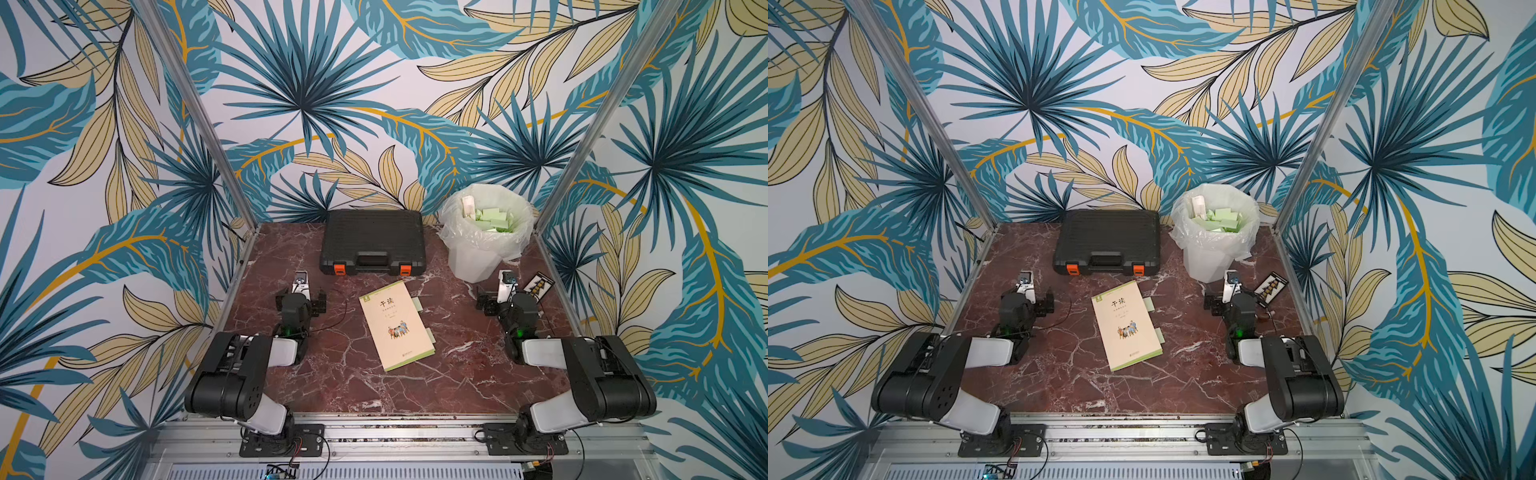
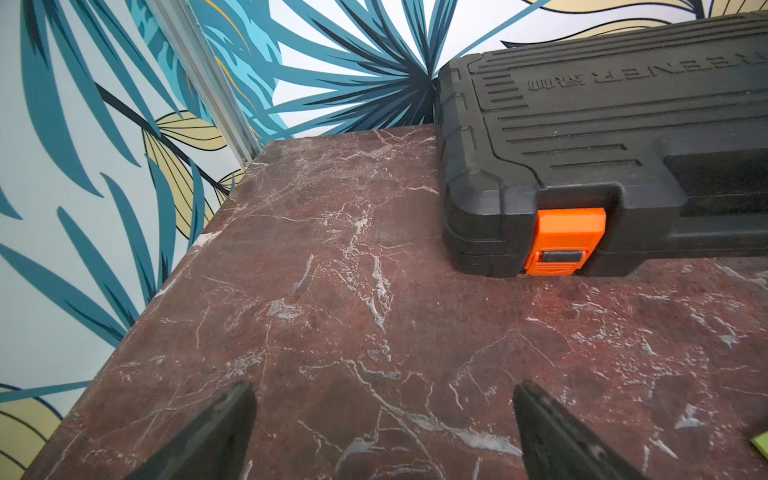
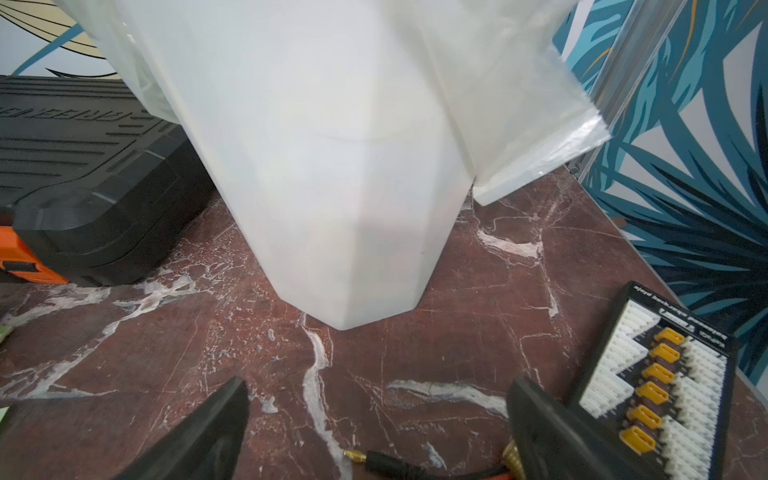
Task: Peel off the used sticky note
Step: Adjust the book at the center of the board.
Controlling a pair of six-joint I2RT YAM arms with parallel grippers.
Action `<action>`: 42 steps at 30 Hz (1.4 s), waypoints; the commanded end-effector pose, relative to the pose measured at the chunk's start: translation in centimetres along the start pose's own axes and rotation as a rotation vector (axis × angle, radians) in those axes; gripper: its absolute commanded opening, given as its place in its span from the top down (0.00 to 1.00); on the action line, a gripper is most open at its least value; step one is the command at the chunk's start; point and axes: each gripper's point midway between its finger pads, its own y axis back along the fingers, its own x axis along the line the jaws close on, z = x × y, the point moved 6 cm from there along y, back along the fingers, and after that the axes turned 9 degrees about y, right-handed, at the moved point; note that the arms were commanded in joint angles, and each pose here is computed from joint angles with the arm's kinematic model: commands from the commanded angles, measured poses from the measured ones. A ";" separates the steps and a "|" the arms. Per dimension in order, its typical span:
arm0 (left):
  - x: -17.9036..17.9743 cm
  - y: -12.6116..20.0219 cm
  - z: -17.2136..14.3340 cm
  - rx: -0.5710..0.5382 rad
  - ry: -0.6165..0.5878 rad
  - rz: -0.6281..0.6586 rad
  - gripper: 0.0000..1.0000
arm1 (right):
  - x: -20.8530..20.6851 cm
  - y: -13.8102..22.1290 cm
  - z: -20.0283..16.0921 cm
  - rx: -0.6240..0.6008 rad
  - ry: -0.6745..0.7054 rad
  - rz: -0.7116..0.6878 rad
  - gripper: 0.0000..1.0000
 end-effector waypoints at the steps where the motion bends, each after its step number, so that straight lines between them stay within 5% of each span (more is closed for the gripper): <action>1: -0.3 -0.2 1.4 -0.049 0.009 -0.007 0.00 | 0.3 -0.2 0.1 0.003 0.008 0.017 0.00; 15: -0.2 -0.1 1.6 -0.057 0.010 -0.002 0.00 | -0.4 0.0 0.4 0.006 -0.013 -0.043 0.01; 20: -1.0 1.0 4.8 0.006 -0.028 0.068 0.00 | -1.1 1.4 3.3 0.061 -0.037 -0.044 0.00; 23: -1.4 2.5 8.3 -0.001 0.090 0.041 0.00 | -2.2 2.8 5.9 0.045 -0.226 -0.103 0.01; 26: -1.7 4.1 10.8 0.030 0.355 -0.018 0.00 | -1.0 3.4 8.0 0.058 -0.375 0.043 0.01; 30: -2.6 4.7 10.6 0.264 0.676 -0.158 0.00 | 0.1 4.2 8.7 0.134 -0.741 0.191 0.00; 34: -5.9 5.3 8.9 0.430 0.707 -0.376 0.00 | 2.6 4.6 8.8 0.127 -0.824 0.453 0.00; 42: -11.1 7.9 2.3 0.616 0.592 -0.387 0.00 | 9.7 3.9 6.6 0.405 -0.647 0.676 0.02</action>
